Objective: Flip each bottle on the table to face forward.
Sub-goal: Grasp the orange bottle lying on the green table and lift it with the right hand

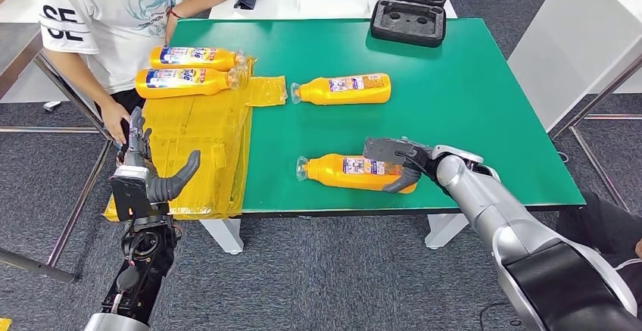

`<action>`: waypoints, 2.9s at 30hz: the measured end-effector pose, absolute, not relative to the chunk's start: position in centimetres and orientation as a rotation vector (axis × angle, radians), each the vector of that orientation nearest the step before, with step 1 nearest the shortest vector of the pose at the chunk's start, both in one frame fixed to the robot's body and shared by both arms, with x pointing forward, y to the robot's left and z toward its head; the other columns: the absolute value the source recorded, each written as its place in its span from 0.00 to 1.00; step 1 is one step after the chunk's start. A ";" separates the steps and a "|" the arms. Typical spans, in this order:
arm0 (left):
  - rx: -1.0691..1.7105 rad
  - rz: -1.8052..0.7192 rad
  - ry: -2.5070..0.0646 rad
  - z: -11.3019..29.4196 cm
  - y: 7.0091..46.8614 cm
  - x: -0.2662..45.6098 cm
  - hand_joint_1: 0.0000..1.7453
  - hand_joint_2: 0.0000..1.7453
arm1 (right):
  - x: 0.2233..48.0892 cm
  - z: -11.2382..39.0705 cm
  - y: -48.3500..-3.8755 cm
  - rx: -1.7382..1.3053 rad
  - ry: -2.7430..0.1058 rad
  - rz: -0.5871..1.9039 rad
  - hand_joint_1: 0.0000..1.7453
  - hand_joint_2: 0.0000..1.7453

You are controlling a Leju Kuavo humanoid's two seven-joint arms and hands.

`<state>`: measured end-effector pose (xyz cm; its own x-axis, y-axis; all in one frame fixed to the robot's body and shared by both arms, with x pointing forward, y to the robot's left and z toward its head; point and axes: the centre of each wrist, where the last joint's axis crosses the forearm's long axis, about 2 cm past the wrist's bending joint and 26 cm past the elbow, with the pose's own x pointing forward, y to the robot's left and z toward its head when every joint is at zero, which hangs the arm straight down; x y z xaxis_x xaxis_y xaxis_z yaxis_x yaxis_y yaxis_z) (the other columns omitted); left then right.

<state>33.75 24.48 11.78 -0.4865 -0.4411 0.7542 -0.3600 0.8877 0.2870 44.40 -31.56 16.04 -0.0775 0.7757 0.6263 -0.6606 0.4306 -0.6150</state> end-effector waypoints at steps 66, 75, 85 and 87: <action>0.508 -0.131 -2.078 10.3 23.5 33.6 0.00 1.00 | 42.9 13.3 -33.6 -0.210 -0.929 1.199 0.74 1.00; 0.502 -0.128 -2.062 9.9 23.3 33.5 0.00 1.00 | 42.9 13.2 -33.8 -0.239 -0.929 1.184 0.85 1.00; 0.502 -0.135 -2.047 9.4 23.2 33.1 0.00 1.00 | 42.8 13.0 -33.7 -0.250 -0.995 1.155 0.98 1.00; 0.502 -0.137 -2.044 9.3 23.2 33.0 0.00 1.00 | 42.8 12.9 -33.5 -0.248 -1.002 1.153 0.98 1.00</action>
